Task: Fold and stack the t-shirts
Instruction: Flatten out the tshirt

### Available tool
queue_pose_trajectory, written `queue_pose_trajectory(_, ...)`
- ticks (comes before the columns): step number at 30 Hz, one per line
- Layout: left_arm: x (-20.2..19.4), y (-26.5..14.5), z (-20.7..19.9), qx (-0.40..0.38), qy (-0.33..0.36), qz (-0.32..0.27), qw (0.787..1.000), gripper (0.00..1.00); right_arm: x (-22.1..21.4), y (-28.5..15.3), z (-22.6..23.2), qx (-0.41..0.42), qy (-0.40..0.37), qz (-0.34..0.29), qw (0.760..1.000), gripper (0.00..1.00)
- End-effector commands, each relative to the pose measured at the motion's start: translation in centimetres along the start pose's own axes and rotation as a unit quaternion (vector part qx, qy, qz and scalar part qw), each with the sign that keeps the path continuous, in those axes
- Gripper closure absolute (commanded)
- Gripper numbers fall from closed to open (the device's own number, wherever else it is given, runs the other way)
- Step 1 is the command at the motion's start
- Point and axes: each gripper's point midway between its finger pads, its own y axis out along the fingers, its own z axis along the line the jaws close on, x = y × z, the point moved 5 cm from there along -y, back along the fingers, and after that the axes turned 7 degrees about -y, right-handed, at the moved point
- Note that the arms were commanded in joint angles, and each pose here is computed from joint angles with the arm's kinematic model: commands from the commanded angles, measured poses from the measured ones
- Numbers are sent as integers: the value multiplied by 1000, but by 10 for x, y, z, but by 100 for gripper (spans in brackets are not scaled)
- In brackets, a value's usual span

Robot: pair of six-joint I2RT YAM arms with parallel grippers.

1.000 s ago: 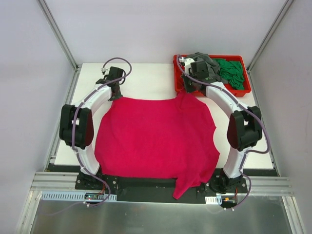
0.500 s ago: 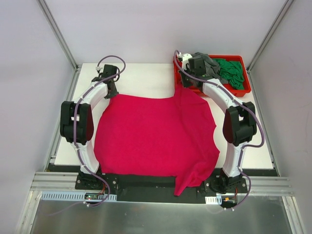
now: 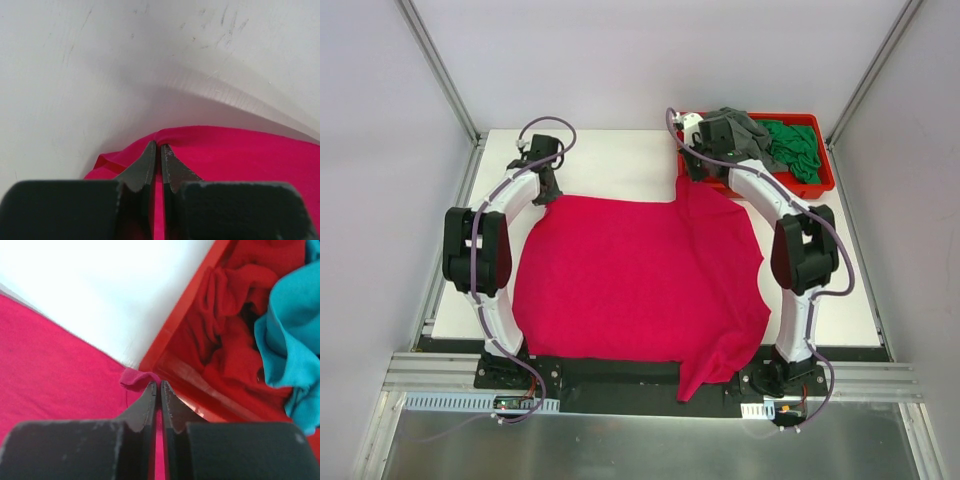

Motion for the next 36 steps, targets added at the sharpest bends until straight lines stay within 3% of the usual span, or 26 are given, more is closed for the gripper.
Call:
queue_pose_trajectory(1,26,-6,11,12,-21,-29,999,100,30,17,3,1,-41,-31,999,94)
queue_pose_trajectory(7,39,3,28,50,-20,-36,998,100,36,36,8,-3,-47,-23,999,94)
queue_pose_trajectory(13,55,18,35,81,-10,-43,996,100,37,43,-7,-77,-22,-30,996,93)
queue_pose_trajectory(17,70,23,44,129,-2,-58,990,98,40,47,-8,-77,-21,-40,996,91)
queue_pose_trajectory(18,70,24,45,132,-2,-52,990,91,41,47,-7,-76,-22,-39,996,88)
queue_pose_trajectory(20,73,21,39,113,-1,-45,993,45,44,43,-7,-81,-25,-34,996,75)
queue_pose_trajectory(21,74,18,36,100,-3,-43,994,31,47,39,-8,-89,-24,-32,995,68)
queue_pose_trajectory(23,76,7,30,68,-12,-42,997,1,51,24,-10,-102,-20,-30,994,41)
queue_pose_trajectory(26,76,-17,27,32,-37,-44,998,1,51,-5,-11,-131,-5,-30,991,4)
queue_pose_trajectory(31,39,-53,21,-47,-72,2,996,1,29,-57,-4,-152,55,-24,987,4)
queue_pose_trajectory(36,-28,-63,29,-65,-75,62,993,1,-20,-70,35,-66,56,-13,996,1)
